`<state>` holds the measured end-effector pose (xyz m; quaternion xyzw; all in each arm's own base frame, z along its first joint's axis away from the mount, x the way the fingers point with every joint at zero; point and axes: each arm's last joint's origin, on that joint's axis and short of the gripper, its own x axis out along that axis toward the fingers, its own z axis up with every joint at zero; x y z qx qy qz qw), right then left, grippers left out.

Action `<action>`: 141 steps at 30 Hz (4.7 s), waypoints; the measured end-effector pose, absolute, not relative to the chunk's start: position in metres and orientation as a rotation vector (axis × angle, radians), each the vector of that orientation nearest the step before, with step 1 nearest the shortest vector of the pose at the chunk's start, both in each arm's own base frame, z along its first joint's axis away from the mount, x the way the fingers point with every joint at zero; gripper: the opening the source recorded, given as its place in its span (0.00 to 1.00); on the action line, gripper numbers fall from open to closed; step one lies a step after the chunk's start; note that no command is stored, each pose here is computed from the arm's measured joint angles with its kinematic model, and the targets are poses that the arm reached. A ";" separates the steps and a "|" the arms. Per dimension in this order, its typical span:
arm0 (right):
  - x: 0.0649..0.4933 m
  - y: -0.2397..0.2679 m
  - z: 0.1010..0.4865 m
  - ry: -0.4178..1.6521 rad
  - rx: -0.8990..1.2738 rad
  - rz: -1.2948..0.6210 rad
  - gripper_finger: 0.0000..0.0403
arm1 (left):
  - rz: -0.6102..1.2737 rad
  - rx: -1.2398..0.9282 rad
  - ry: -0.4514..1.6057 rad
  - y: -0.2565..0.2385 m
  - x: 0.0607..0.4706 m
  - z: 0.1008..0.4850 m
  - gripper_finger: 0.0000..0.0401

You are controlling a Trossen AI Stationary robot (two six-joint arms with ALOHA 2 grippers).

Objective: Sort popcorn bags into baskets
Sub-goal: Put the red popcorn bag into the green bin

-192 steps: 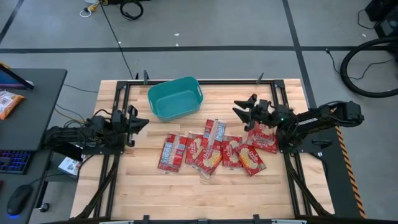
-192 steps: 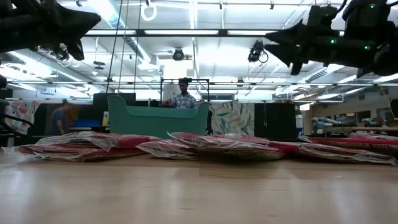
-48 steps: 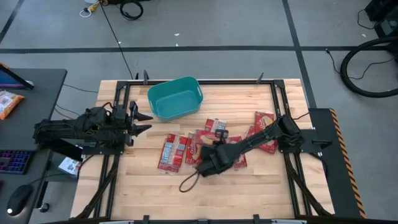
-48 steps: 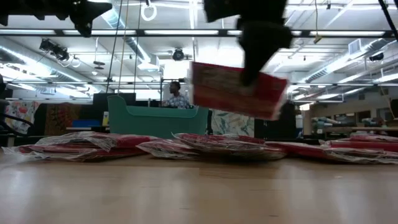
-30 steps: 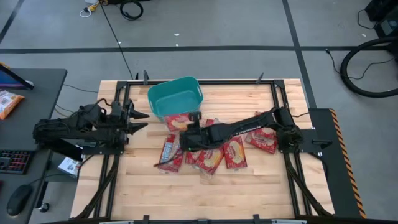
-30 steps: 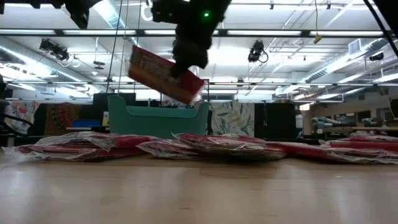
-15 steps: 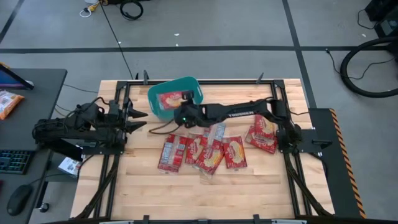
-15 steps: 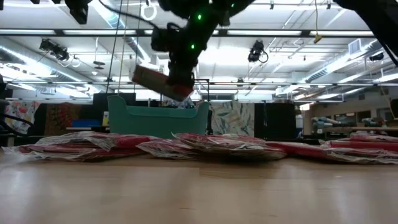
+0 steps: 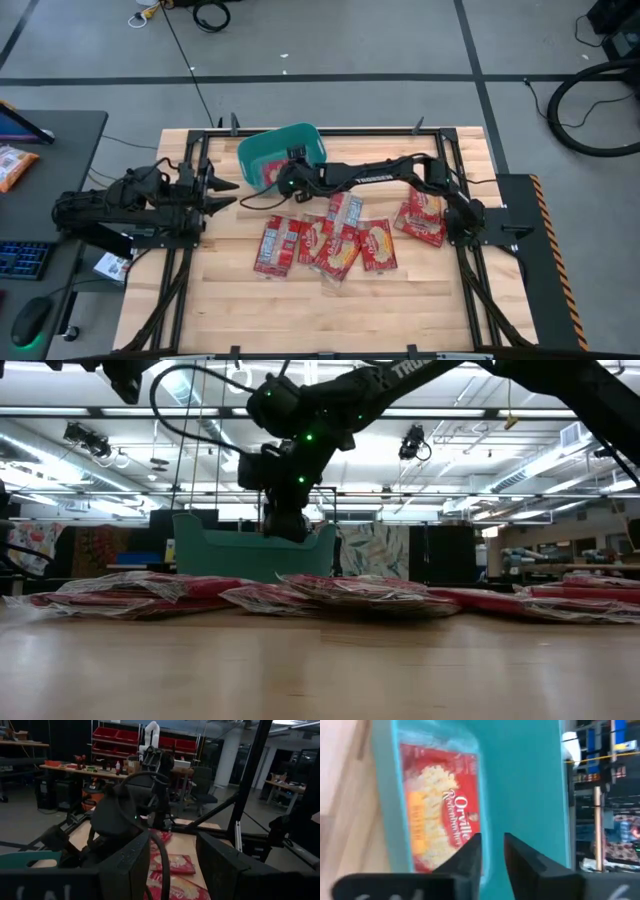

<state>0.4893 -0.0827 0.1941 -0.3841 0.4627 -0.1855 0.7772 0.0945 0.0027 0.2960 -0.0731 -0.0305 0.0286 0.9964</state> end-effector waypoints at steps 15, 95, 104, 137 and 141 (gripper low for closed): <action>0.476 -0.005 0.254 0.843 -0.798 -0.472 0.45 | 0.062 -0.119 -0.016 0.003 0.095 0.292 0.41; 0.437 0.090 0.146 0.762 -0.921 0.210 0.49 | -0.011 -0.164 0.877 -0.027 0.240 0.126 0.41; 0.439 0.094 0.149 0.716 -0.975 0.215 0.36 | -0.014 -0.164 0.871 -0.027 0.241 0.126 0.41; 0.426 0.054 0.234 0.932 -0.256 0.029 0.01 | -0.004 0.321 0.518 -0.047 0.206 0.206 0.60; 0.422 0.044 0.244 0.934 -0.127 0.018 0.01 | 0.005 0.363 0.510 -0.050 0.205 0.207 0.70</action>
